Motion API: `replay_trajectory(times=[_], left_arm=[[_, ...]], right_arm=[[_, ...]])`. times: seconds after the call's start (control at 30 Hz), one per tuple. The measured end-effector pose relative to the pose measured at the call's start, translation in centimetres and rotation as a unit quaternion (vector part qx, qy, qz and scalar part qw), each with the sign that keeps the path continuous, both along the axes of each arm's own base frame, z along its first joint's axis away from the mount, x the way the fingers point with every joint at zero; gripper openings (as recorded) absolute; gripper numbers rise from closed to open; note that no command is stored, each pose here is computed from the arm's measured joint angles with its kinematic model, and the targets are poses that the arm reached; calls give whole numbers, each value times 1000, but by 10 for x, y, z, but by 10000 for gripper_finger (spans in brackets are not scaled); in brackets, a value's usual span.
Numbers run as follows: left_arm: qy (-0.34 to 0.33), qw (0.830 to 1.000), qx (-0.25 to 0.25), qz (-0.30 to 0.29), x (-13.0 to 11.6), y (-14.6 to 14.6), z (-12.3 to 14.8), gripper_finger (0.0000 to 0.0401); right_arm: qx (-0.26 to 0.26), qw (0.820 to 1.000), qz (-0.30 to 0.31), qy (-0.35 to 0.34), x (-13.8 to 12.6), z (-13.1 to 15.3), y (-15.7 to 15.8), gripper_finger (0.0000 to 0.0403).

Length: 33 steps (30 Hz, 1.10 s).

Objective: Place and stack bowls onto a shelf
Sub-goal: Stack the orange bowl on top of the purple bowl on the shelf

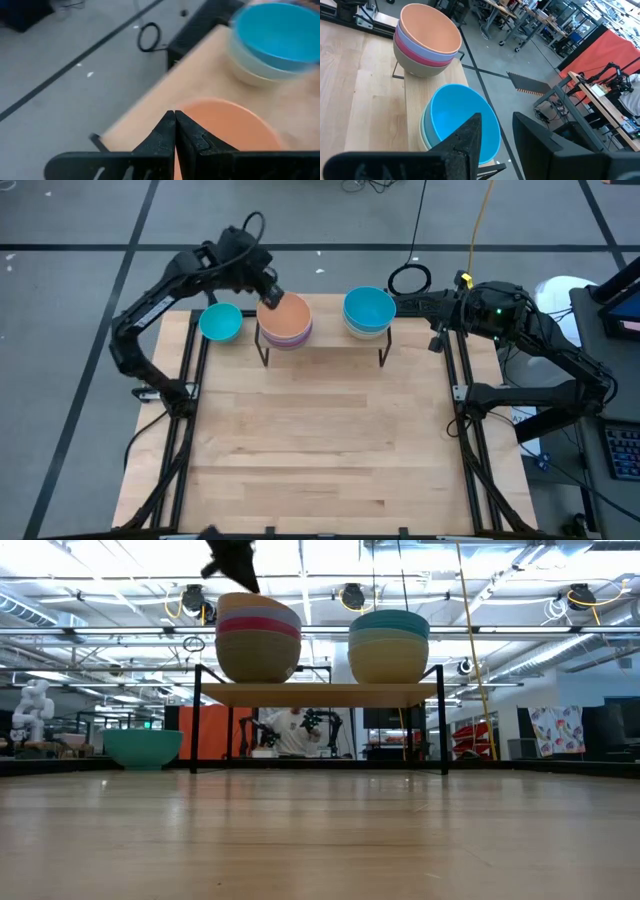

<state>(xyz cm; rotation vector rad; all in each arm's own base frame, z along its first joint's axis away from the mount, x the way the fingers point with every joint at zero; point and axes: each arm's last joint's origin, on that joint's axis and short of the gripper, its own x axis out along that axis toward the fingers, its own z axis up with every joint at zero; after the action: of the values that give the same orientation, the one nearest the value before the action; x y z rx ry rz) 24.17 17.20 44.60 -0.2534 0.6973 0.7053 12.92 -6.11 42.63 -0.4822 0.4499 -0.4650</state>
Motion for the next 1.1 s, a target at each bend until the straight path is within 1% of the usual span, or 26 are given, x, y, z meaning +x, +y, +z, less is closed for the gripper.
replay_trajectory(times=[0.13, 0.33, 0.53, 0.7, 0.83, 1.03, 1.1], left_arm=[[11, 999, -17, -35, -3, -34, 6, 3], [47, 993, -52, -91, 7, -75, 0, 3], [79, 986, -77, -127, 29, -101, -14, 3], [117, 979, -81, -146, 49, -116, -30, 2], [146, 976, -64, -145, 65, -124, -43, 2], [172, 973, -66, -139, 80, -125, -58, 3], [180, 972, -70, -137, 81, -124, -61, 2]], right_arm=[[0, 1000, 0, 0, 0, 0, 0, 102], [0, 1000, 0, 0, 0, 0, 0, 102], [0, 1000, 0, 0, 0, 0, 0, 102], [-3, 1000, 1, 1, 0, 0, 0, 102], [-6, 1000, 2, 4, 0, 0, 0, 102], [-9, 1000, 3, 5, 0, 0, 0, 102], [-9, 1000, 4, 5, 0, 0, 0, 102]])
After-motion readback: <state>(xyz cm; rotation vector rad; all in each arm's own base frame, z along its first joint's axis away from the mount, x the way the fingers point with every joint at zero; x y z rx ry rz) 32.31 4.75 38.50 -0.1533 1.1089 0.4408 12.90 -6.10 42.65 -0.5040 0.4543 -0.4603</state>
